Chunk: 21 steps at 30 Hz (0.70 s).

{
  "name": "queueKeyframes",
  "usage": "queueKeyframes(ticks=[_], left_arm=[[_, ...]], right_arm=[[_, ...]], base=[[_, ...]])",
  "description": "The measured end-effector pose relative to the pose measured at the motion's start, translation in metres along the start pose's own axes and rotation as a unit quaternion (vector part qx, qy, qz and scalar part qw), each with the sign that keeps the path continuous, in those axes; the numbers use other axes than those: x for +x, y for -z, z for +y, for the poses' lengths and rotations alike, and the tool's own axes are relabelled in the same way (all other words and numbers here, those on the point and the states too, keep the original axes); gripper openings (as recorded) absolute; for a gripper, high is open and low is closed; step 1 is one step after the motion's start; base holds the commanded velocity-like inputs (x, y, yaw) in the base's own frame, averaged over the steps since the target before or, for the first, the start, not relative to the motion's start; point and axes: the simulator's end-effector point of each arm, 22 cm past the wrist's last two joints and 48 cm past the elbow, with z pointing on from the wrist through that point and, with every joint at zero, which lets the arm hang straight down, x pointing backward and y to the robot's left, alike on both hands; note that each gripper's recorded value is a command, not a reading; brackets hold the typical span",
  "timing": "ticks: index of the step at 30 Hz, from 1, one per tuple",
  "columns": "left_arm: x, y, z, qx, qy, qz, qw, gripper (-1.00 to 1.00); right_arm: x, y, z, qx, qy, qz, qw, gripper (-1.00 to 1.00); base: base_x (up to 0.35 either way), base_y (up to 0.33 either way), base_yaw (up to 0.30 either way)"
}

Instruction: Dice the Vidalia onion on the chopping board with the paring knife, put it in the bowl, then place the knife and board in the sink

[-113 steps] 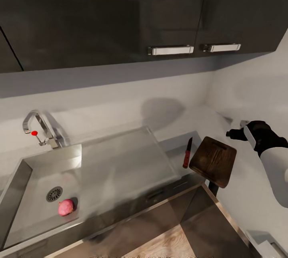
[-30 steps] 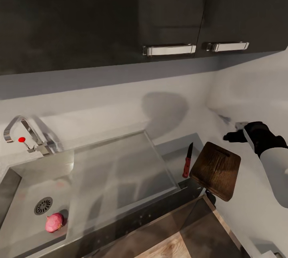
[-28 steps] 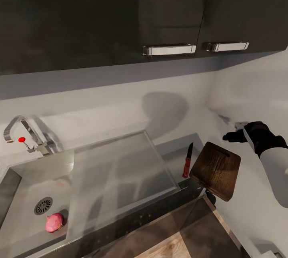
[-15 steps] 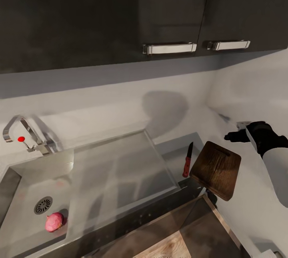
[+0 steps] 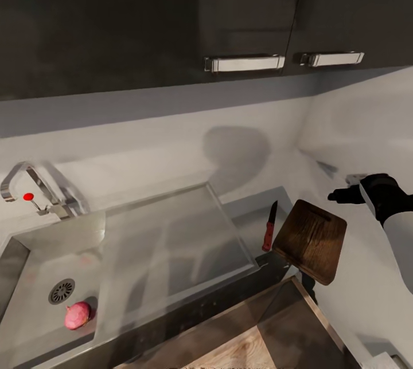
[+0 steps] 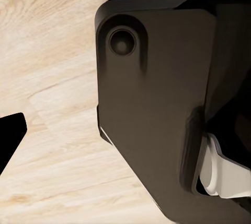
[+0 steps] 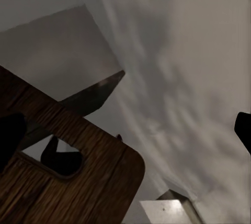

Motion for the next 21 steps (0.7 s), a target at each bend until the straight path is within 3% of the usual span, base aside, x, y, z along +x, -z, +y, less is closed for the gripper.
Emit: queueKeyframes(ticks=[21], left_arm=[[0.012,-0.003,0.001,-0.001,-0.001,0.015,0.9999,1.0]], right_arm=[[0.013,-0.017,0.004,0.0,0.005,0.015,0.9999,1.0]], base=[[0.0,0.0,0.0]])
